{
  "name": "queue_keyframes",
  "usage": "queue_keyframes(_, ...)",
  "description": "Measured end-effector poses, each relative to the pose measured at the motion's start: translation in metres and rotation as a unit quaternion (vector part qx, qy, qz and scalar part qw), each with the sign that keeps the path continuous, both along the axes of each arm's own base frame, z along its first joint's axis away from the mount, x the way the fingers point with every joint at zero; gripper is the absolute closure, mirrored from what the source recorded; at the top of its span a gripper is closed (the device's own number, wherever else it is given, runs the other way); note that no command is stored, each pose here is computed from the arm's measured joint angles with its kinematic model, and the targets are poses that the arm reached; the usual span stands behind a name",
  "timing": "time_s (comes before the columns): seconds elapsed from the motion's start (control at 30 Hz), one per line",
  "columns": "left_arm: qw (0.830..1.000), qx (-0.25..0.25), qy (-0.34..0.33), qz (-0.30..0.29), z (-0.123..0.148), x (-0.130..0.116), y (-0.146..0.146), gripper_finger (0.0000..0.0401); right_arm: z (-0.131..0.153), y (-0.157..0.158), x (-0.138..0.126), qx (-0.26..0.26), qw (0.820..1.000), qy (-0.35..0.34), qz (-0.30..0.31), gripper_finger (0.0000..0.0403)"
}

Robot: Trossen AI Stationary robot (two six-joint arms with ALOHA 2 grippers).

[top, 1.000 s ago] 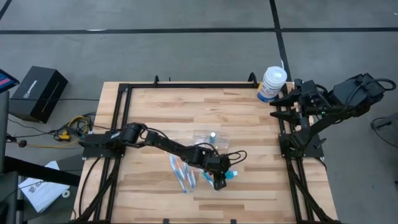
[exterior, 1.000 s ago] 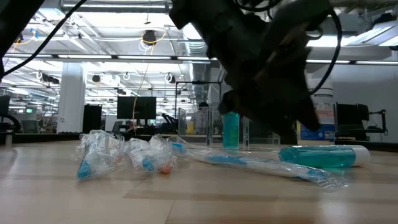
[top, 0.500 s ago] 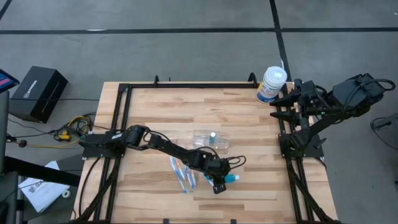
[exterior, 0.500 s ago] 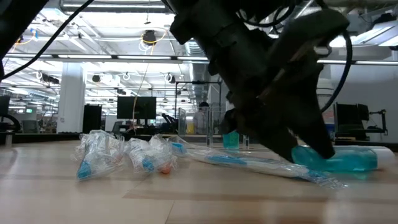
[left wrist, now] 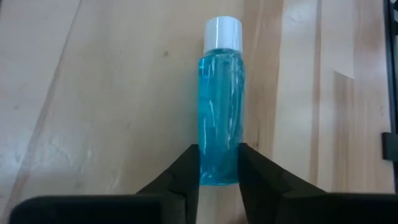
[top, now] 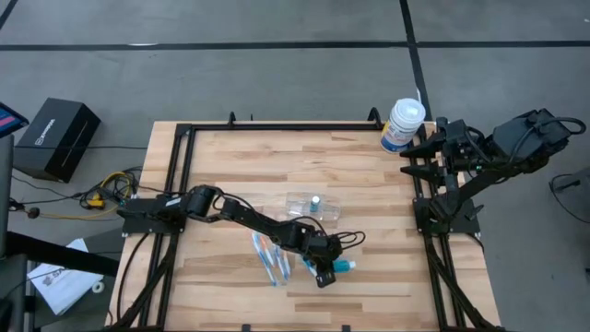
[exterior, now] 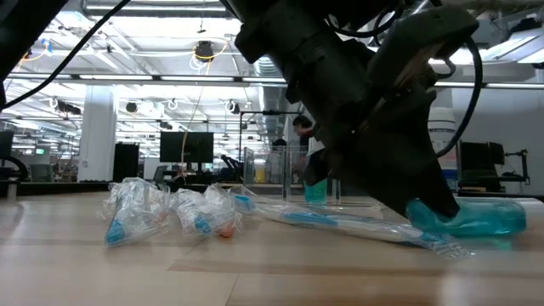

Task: Pick & Place toothbrushing station
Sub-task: Put the blue mouthwash into the transparent organizer

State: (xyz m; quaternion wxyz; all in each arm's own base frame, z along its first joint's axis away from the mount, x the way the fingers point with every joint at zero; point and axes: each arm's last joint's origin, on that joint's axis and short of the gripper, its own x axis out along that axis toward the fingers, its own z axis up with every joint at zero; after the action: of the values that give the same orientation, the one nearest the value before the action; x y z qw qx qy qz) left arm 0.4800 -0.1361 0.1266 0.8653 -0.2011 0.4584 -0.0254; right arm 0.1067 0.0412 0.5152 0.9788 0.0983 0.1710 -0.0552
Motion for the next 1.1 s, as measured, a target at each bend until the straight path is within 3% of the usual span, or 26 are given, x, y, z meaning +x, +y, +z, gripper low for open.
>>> queue_keyframes(0.27, 1.0, -0.015, -0.023, 0.01, 0.002, 0.005, 0.001, 0.0333, 0.0, 0.0, 0.0, 0.001, 1.0, -0.001, 0.0, 0.0228)
queue_keyframes(0.53, 0.99, -0.051, -0.13, 0.028, 0.019, 0.02, 0.003, 0.0336, 0.001, 0.0, 0.0, 0.002, 1.0, -0.003, 0.0, 0.0228)
queue_keyframes(0.7, 0.98, -0.05, -0.19, 0.038, 0.043, 0.024, 0.007, 0.0337, 0.001, 0.0, 0.0, 0.002, 1.0, -0.004, -0.001, 0.0228)
queue_keyframes(0.9, 0.939, -0.03, -0.338, 0.056, 0.1, 0.028, 0.026, 0.0337, 0.006, -0.001, -0.002, -0.004, 1.0, -0.024, 0.003, 0.0228)
queue_keyframes(1.1, 0.893, 0.042, -0.437, 0.094, 0.166, 0.017, 0.063, 0.0337, 0.017, -0.005, -0.006, -0.029, 0.997, -0.064, -0.017, 0.0228)
